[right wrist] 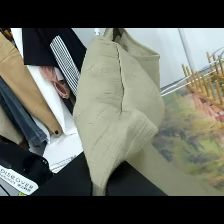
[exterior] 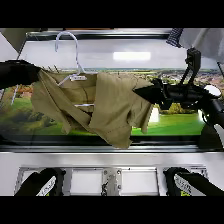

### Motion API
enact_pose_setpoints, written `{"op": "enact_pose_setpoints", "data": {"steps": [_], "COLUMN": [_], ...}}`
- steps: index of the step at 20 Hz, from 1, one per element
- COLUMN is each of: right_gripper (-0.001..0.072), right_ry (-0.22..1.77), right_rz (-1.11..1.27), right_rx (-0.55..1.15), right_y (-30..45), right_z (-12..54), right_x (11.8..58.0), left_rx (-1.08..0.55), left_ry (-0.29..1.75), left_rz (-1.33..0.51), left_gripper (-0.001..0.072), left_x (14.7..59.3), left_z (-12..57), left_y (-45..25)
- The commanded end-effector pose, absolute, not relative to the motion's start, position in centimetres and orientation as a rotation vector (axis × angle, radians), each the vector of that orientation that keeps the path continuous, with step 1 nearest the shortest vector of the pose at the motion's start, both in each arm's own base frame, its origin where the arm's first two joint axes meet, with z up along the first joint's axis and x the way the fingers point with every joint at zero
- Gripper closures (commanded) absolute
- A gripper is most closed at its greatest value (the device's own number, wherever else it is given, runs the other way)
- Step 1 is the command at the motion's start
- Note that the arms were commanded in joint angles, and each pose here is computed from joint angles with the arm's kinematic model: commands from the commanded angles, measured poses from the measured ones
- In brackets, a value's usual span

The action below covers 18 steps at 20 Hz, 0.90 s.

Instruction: Fold the clothes and pants, and hang the long-sleeved shirts on hangers.

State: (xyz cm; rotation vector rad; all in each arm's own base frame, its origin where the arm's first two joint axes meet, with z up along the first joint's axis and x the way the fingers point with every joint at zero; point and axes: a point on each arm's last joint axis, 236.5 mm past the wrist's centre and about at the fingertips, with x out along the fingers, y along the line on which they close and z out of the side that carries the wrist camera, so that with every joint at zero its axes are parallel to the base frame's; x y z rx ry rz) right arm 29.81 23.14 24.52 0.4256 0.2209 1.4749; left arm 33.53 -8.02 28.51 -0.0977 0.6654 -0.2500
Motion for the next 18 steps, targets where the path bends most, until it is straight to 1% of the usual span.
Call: {"op": "enact_pose_setpoints", "data": {"steps": [1,4,5,6,7,14,16,18], "right_gripper": [0.0708,0.0708,0.0708,0.0708,0.0708,0.0708,0.0708,0.0708], "right_ry": [0.228,0.223,0.215,0.206,0.196,0.159,0.131,0.051], "right_rz": [1.443,1.446,1.442,1.440,1.440,1.438,1.437,1.408], "right_rx": [0.425,0.436,0.446,0.456,0.468,0.511,0.483,0.474], "right_y": [24.0,24.7,24.6,24.5,24.5,24.2,24.2,23.8], "right_z": [24.2,24.4,24.6,24.9,25.2,26.4,26.5,27.7], "right_x": [30.5,30.4,30.6,30.7,30.7,30.9,31.0,31.6], "left_rx": [-0.078,-0.027,-0.015,-0.015,-0.015,-0.016,-0.045,-0.089], "left_ry": [0.660,0.633,0.621,0.609,0.594,0.531,0.486,0.462], "left_rz": [-0.294,-0.366,-0.375,-0.382,-0.385,-0.381,-0.342,-0.276], "left_gripper": [0.0693,0.0693,0.0676,0.0425,0.0153,0.0146,0.0147,0.0146], "left_x": [33.4,32.7,32.4,32.2,32.0,30.4,30.2,29.7], "left_z": [28.8,29.8,30.4,31.0,31.8,34.6,35.1,34.8], "left_y": [-9.4,-11.5,-11.7,-11.9,-11.9,-11.2,-10.0,-8.0]}}
